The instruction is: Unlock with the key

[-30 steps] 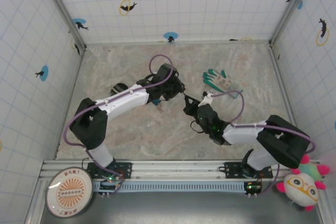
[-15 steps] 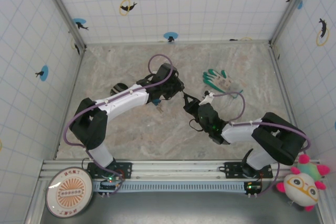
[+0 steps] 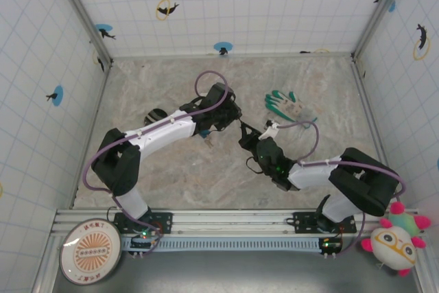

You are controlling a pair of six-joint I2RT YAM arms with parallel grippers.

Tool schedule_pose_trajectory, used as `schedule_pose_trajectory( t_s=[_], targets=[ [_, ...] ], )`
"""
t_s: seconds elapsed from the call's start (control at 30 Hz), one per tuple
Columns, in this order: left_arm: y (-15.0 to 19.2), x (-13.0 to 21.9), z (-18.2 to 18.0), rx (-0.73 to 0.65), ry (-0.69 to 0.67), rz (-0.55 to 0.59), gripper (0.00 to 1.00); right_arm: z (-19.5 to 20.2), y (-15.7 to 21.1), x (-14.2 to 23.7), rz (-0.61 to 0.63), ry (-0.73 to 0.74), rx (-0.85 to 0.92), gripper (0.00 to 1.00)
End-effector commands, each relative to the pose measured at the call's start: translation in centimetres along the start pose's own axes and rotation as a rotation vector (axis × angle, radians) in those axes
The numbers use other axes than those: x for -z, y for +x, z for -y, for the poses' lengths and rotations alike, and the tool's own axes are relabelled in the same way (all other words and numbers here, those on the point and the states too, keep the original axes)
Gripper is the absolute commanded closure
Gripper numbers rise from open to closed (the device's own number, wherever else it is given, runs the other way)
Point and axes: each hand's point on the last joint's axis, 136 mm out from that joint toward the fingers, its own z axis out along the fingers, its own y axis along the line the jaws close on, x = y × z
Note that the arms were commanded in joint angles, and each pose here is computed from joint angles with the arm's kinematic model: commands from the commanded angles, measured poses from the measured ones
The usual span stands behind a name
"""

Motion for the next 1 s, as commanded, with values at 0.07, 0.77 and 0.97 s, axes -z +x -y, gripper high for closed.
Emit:
schedule_pose_trajectory(
  t_s=[0.07, 0.77, 0.97],
  targets=[
    [2.9, -0.1, -0.6, -0.002, -0.043, -0.093, 1.00, -3.8, -2.1, -0.7, 0.101, -0.073, 0.019, 1.00],
    [3.8, -0.3, -0.4, -0.009, -0.044, -0.113, 1.00, -8.5, -0.4, -1.7, 0.050, -0.264, 0.048, 1.00],
    [4.1, -0.6, -0.7, -0.016, -0.054, -0.124, 1.00, -9.8, -0.6, -1.6, 0.030, -0.288, 0.100, 1.00]
  ],
)
